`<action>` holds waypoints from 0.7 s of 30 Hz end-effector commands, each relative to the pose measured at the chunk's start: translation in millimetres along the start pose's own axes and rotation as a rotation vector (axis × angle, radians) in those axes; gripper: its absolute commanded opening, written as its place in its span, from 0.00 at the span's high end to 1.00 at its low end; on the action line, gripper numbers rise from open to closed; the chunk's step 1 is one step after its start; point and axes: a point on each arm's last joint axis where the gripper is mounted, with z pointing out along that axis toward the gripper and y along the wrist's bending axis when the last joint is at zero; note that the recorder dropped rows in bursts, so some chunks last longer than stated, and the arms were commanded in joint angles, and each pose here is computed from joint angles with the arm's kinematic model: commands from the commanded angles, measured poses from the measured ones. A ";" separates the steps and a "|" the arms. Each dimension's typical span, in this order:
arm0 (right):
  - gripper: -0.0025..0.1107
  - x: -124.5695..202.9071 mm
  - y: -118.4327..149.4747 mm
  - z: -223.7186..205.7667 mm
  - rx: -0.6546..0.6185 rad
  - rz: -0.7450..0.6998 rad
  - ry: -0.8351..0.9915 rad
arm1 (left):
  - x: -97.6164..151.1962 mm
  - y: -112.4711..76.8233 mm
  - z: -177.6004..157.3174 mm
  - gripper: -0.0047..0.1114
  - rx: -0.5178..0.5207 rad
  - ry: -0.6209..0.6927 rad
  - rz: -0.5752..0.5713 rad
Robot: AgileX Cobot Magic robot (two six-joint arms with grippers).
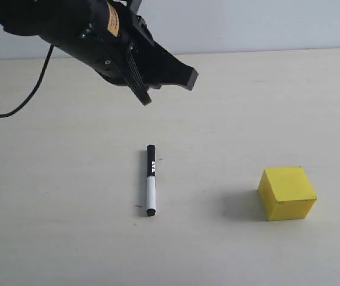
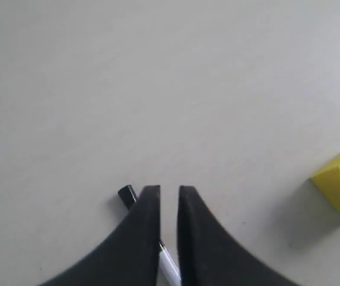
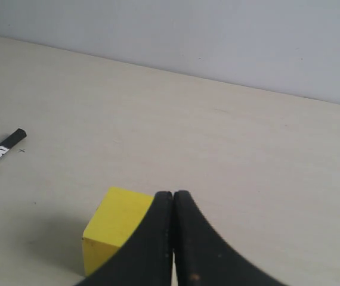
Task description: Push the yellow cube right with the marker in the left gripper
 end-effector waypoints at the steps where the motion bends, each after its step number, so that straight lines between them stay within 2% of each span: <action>1: 0.98 0.2 0.0 0.2 0.001 0.001 -0.011 | -1.3 -0.6 -12.4 0.96 0.044 -0.127 0.034; 7: 0.98 0.2 0.0 0.2 0.001 0.001 -0.011 | 3.9 -5.5 -14.9 0.96 0.154 -0.388 0.068; 10: 0.98 0.2 0.0 0.2 0.001 0.001 -0.011 | 6.3 -1.3 -14.3 0.96 0.197 -0.497 0.059; 14: 0.98 0.2 0.0 0.2 0.001 0.001 -0.011 | 10.7 18.0 -8.2 0.96 0.198 -0.583 0.008; 21: 0.98 0.2 0.0 0.2 0.001 0.001 -0.011 | 22.7 68.9 0.1 0.96 0.113 -0.654 -0.097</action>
